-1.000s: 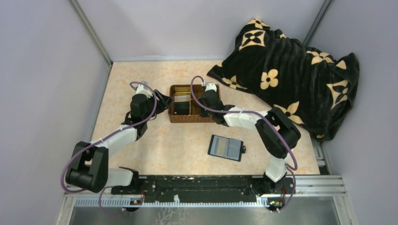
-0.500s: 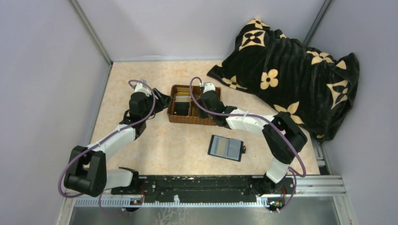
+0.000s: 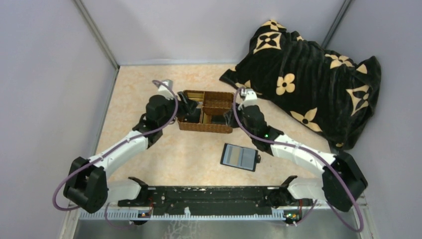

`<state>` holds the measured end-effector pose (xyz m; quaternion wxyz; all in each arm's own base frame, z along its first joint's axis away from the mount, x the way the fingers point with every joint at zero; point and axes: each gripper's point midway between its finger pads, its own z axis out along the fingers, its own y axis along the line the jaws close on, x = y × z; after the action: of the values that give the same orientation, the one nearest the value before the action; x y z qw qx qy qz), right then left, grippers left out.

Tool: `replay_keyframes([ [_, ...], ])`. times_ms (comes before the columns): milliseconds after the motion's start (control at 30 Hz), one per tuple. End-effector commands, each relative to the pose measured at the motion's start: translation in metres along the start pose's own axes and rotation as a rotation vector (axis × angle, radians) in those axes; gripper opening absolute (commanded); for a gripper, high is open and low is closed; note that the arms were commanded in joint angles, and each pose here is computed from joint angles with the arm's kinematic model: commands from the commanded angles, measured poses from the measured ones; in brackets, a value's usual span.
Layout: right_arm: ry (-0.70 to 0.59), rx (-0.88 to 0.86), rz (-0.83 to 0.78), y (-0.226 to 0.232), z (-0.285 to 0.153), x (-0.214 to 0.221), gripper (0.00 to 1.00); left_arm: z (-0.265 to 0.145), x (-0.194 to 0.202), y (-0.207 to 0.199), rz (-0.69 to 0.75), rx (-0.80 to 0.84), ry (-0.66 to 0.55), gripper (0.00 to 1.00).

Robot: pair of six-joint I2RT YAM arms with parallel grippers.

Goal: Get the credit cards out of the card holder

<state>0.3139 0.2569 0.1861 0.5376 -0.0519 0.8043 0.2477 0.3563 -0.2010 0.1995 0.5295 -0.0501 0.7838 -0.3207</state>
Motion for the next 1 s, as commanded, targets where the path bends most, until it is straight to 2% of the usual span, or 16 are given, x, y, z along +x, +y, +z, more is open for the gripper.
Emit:
replay_keyframes([
  [0,0.014,0.012,0.105,-0.026,-0.027,0.023,0.17,-0.002,0.031,-0.069,0.158,0.179,0.081,0.67],
  [67,-0.029,0.022,0.172,-0.039,-0.048,0.034,0.01,-0.007,0.061,-0.089,0.176,0.265,0.144,0.67],
  [233,0.054,0.213,0.225,-0.084,-0.085,0.080,0.00,-0.014,0.135,-0.106,0.191,0.346,0.294,0.67],
  [400,0.131,0.287,0.223,-0.097,-0.100,0.103,0.01,-0.022,0.187,-0.120,0.229,0.379,0.401,0.68],
  [500,0.192,0.289,0.184,-0.090,-0.097,0.114,0.25,-0.024,0.206,-0.118,0.230,0.387,0.467,0.73],
  [567,0.226,0.302,0.112,-0.083,-0.094,0.120,0.36,-0.026,0.216,-0.113,0.237,0.372,0.491,0.76],
  [667,0.285,0.322,0.025,-0.070,-0.086,0.129,0.44,-0.030,0.216,-0.095,0.236,0.290,0.462,0.75],
  [800,0.286,0.323,-0.069,-0.045,-0.077,0.128,0.55,-0.040,0.186,-0.062,0.174,0.128,0.325,0.71],
  [967,0.301,0.327,-0.153,-0.017,-0.068,0.136,0.60,-0.055,0.150,-0.024,0.158,-0.074,0.210,0.70],
])
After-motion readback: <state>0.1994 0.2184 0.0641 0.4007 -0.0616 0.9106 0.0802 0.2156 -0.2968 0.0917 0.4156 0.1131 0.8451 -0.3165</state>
